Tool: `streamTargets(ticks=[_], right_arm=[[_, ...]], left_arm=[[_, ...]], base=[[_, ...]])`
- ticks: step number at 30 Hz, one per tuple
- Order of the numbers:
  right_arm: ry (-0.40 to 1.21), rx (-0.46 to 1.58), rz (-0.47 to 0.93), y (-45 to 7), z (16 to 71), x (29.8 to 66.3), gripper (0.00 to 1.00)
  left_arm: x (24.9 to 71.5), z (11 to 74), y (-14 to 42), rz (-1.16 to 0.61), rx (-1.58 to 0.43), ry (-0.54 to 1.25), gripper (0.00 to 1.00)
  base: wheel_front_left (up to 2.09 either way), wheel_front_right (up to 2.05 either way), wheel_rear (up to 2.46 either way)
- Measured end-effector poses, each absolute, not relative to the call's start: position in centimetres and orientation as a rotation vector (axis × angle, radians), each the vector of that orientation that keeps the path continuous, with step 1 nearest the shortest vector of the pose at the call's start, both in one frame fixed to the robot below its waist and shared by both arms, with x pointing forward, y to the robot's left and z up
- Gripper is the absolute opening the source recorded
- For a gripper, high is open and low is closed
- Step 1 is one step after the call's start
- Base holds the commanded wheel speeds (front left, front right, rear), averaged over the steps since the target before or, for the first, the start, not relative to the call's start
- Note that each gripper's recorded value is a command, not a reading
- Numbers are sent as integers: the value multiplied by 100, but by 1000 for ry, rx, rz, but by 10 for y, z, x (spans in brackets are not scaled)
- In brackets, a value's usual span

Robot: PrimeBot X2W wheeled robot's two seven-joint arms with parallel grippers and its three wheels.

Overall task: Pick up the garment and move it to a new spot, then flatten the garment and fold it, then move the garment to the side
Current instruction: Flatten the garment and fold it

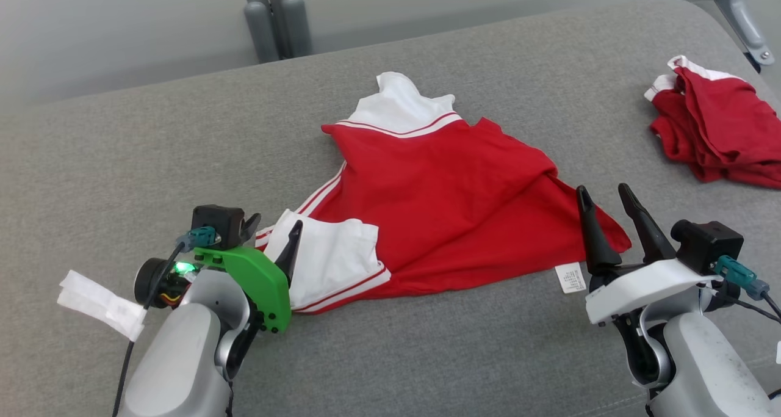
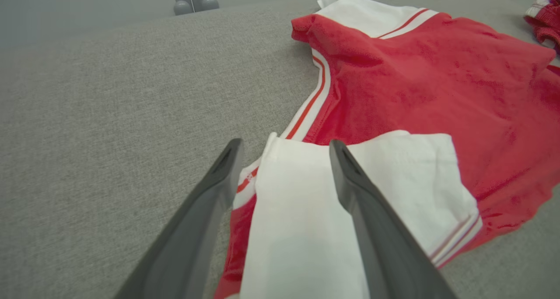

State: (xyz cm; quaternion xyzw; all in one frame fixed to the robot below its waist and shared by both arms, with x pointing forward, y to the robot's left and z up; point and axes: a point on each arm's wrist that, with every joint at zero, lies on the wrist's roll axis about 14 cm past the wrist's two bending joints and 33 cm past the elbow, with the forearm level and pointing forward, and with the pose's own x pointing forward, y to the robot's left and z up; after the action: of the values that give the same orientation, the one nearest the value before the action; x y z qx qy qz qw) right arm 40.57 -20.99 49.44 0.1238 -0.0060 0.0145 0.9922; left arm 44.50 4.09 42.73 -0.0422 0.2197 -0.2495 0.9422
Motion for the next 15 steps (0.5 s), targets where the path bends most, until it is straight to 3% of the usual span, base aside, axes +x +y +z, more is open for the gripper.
streamTargets(ticks=[12, 14, 15], right_arm=[[19, 240, -53, -236, 480, 396, 100], [22, 239, -58, -237, 479, 396, 100], [23, 239, -60, -237, 478, 396, 100]], left_arm=[[465, 383, 27, -540, -39, 585, 100], [470, 383, 27, -535, -44, 584, 84], [472, 383, 27, -532, -49, 583, 69]], base=[[0, 0, 0], [0, 0, 0], [0, 0, 0]])
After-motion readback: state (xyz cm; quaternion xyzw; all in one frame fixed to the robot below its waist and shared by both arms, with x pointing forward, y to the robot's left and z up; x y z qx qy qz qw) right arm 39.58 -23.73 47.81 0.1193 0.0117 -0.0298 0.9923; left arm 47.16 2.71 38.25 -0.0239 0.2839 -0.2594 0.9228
